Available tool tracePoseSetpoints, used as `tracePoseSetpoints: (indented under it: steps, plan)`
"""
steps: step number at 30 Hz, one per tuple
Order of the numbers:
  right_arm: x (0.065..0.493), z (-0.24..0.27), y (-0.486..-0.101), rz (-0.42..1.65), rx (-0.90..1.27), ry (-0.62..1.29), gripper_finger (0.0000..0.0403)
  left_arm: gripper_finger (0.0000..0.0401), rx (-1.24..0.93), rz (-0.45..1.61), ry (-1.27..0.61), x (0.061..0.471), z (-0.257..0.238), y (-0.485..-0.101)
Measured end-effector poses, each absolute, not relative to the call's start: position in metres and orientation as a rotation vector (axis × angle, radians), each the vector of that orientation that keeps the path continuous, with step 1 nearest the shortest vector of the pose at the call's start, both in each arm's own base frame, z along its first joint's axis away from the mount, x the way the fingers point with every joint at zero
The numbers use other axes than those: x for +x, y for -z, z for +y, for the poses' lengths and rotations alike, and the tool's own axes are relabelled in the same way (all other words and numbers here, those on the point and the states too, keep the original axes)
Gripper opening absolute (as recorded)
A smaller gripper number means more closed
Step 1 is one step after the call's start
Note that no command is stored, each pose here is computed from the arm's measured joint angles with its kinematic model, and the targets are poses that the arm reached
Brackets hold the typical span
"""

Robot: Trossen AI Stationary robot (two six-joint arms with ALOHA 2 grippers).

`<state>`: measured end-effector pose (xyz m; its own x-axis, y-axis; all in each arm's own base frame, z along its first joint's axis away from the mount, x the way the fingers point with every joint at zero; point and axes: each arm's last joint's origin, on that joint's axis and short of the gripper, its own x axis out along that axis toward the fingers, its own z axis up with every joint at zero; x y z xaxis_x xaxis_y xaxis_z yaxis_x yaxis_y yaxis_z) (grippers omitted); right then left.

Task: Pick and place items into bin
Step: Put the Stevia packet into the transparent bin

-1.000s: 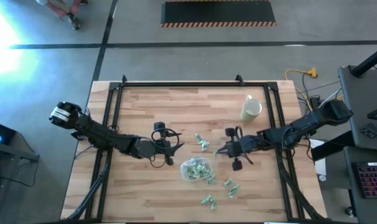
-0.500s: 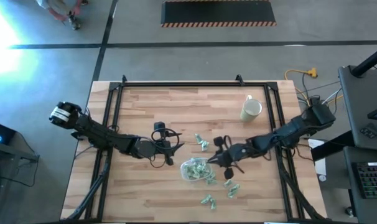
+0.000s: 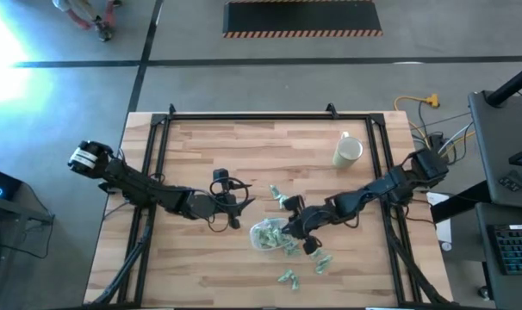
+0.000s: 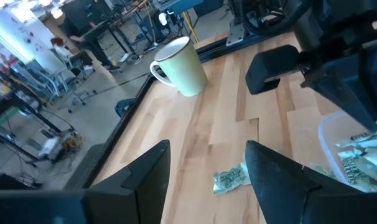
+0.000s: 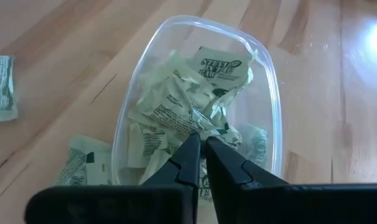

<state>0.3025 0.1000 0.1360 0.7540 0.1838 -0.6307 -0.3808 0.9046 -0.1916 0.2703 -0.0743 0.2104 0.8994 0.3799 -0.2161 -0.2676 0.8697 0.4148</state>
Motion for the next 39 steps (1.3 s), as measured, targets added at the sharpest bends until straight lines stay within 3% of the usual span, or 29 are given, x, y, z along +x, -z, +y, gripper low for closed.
tracePoseSetpoints:
  steps: [16,22,39]
  plan:
    - [0.295,0.097,-0.158,0.618,-0.311,-0.305,0.0134,0.0192,0.373,0.326,-0.352,0.272,-0.072,-0.204]
    - [0.283,0.092,-0.175,0.653,-0.278,-0.264,0.0136,0.0192,0.36,0.407,-0.339,0.287,-0.051,-0.184]
    - [0.254,0.082,-0.182,0.675,-0.235,-0.234,0.0107,0.0192,0.199,0.583,0.066,0.311,0.055,-0.174]
